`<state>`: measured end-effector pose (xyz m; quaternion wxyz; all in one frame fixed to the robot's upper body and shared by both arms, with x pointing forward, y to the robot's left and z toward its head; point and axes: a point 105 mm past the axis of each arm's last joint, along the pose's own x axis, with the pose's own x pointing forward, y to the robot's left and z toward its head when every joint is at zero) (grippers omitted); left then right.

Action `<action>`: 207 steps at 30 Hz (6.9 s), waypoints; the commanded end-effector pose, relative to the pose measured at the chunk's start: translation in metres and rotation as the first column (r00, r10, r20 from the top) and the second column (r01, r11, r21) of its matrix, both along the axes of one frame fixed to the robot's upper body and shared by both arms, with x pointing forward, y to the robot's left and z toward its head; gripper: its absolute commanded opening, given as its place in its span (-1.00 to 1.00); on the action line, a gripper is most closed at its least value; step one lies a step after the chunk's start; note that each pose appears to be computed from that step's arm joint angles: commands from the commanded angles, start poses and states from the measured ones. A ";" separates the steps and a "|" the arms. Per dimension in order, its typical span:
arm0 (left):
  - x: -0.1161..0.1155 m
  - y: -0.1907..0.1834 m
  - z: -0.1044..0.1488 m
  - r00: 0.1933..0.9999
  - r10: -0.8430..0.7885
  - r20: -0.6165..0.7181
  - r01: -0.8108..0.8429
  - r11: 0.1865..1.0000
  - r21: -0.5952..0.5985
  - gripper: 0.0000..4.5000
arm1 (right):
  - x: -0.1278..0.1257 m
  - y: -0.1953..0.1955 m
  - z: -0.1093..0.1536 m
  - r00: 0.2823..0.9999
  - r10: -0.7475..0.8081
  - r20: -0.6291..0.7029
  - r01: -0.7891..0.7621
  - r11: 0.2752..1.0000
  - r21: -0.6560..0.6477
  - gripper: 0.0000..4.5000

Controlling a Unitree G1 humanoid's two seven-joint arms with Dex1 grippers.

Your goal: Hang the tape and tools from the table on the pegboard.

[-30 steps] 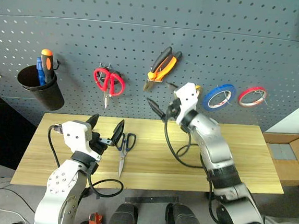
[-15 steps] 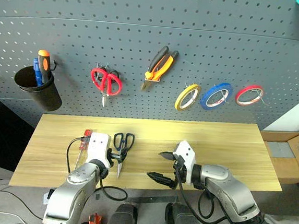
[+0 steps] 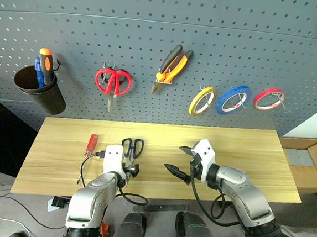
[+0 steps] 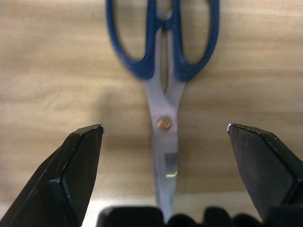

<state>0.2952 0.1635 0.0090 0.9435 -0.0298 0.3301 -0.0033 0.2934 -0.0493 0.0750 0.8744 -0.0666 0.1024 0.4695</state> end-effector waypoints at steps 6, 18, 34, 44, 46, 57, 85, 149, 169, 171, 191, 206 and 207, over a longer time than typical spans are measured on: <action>0.010 -0.009 -0.013 0.998 -0.009 -0.063 0.012 0.999 0.052 1.00 | 0.002 0.001 0.014 0.998 -0.015 0.054 0.013 0.999 0.032 0.99; 0.005 -0.012 -0.029 0.981 0.004 -0.192 0.013 0.996 0.086 0.18 | 0.007 -0.001 0.012 0.998 -0.044 0.050 0.043 0.999 0.022 1.00; 0.001 0.017 0.014 0.995 -0.100 0.007 0.097 0.980 0.175 -0.74 | 0.028 -0.006 0.020 0.993 -0.057 0.099 0.056 0.998 0.010 1.00; -0.024 0.008 0.089 0.699 -0.444 0.560 0.203 0.875 0.440 -0.76 | 0.013 -0.003 0.076 0.978 0.106 0.179 -0.140 0.971 0.193 1.00; -0.036 0.005 0.091 0.644 -0.460 0.612 0.199 0.873 0.446 -0.76 | 0.001 0.002 0.082 0.960 0.173 0.222 -0.213 0.962 0.170 1.00; -0.034 0.016 0.150 0.406 -0.420 0.811 -0.039 0.879 0.475 -0.76 | 0.000 0.013 0.116 0.925 0.213 0.314 -0.277 0.945 0.175 1.00; -0.004 0.035 0.155 0.509 -0.273 0.816 -0.077 0.930 0.359 -0.76 | 0.009 0.016 0.118 0.927 0.185 0.326 -0.252 0.952 0.176 1.00; 0.032 0.142 0.056 0.995 0.060 -0.080 -0.058 0.998 0.023 0.98 | -0.048 0.006 0.036 0.964 0.169 -0.206 -0.155 0.984 0.086 1.00; 0.042 0.142 0.058 0.998 0.045 -0.045 -0.044 0.999 0.028 -0.06 | -0.049 0.005 0.035 0.965 0.152 -0.213 -0.139 0.988 0.073 1.00; 0.040 0.143 0.059 0.998 0.047 -0.043 -0.045 0.999 0.029 -0.39 | -0.048 0.005 0.034 0.965 0.152 -0.212 -0.139 0.988 0.073 1.00; -0.041 0.071 0.169 0.667 -0.290 0.687 0.165 0.956 0.244 -0.66 | -0.034 0.030 0.064 0.893 0.447 -0.054 -0.432 0.884 0.178 1.00; -0.041 0.105 0.310 0.221 -0.129 0.967 -0.092 0.984 0.152 -0.66 | -0.010 0.055 0.152 0.830 0.483 0.277 -0.551 0.785 0.283 1.00; -0.041 0.108 0.312 0.216 -0.124 0.969 -0.103 0.984 0.149 -0.66 | -0.011 0.057 0.161 0.826 0.477 0.299 -0.555 0.779 0.292 1.00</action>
